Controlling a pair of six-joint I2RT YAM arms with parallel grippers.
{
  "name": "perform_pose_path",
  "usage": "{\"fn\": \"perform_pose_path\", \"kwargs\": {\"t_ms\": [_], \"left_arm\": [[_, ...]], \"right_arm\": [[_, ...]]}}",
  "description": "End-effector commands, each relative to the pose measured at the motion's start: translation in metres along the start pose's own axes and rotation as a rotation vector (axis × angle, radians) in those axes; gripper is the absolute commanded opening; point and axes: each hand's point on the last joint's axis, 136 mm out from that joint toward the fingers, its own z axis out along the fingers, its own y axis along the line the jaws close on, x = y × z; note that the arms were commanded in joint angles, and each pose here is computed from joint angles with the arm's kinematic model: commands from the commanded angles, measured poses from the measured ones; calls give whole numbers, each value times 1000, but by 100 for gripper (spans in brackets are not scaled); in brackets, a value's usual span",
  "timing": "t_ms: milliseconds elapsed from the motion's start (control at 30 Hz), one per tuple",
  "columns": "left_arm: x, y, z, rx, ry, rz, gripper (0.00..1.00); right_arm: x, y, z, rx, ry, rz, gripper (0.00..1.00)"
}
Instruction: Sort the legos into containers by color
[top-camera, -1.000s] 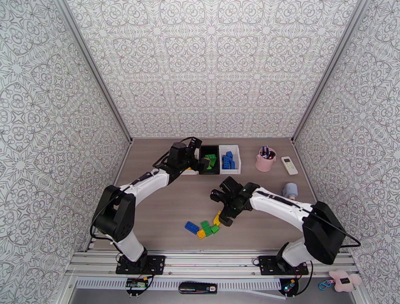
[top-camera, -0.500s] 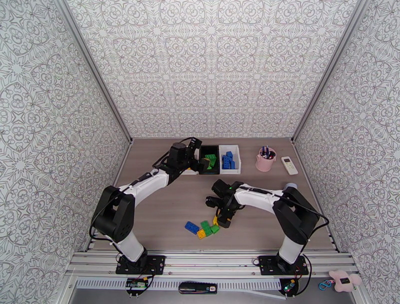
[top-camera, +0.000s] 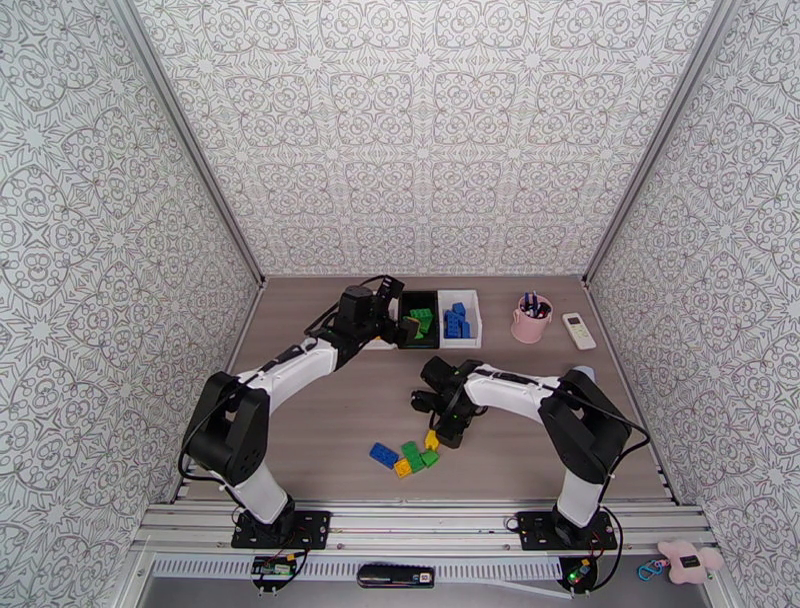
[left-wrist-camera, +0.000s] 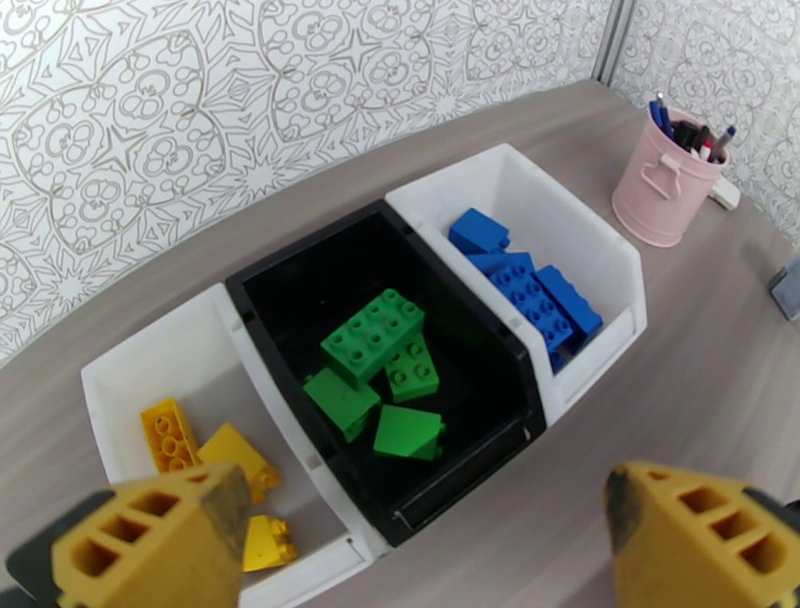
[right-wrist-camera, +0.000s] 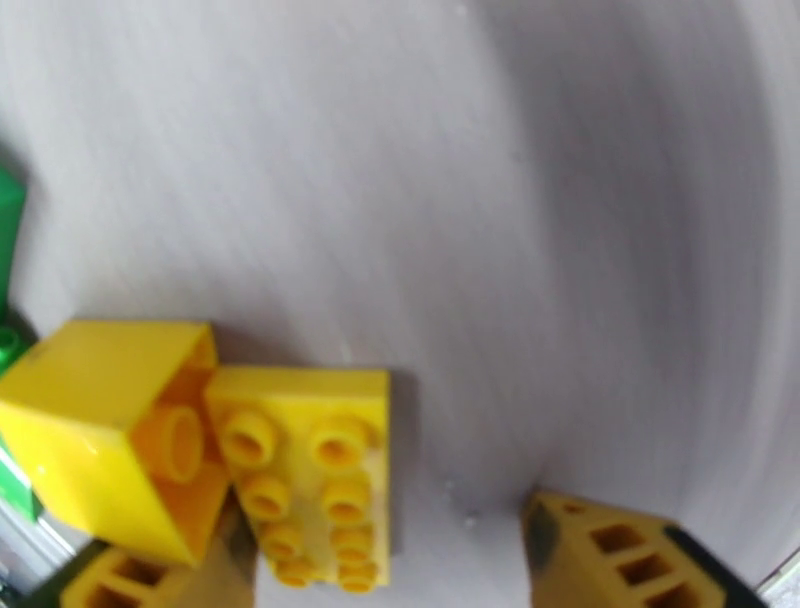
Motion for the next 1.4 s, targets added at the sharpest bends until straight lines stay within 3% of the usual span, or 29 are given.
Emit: {"fn": "perform_pose_path", "kwargs": {"t_ms": [0,433,633,1033,1367], "left_arm": [[1,3,-8,-21,1,4,97],[-2,3,-13,-25,-7,21,97],[-1,6,-24,-43,-12,19,98],[27,28,-76,-138,12,-38,98],[46,39,-120,-207,14,-93,98]], "right_arm": [[-6,10,34,-51,-3,-8,58],[-5,11,18,-37,-49,55,30],[-13,7,9,-14,-108,94,28],[-78,-25,-53,22,-447,224,25],[-153,-90,-118,129,-764,381,22]]}}
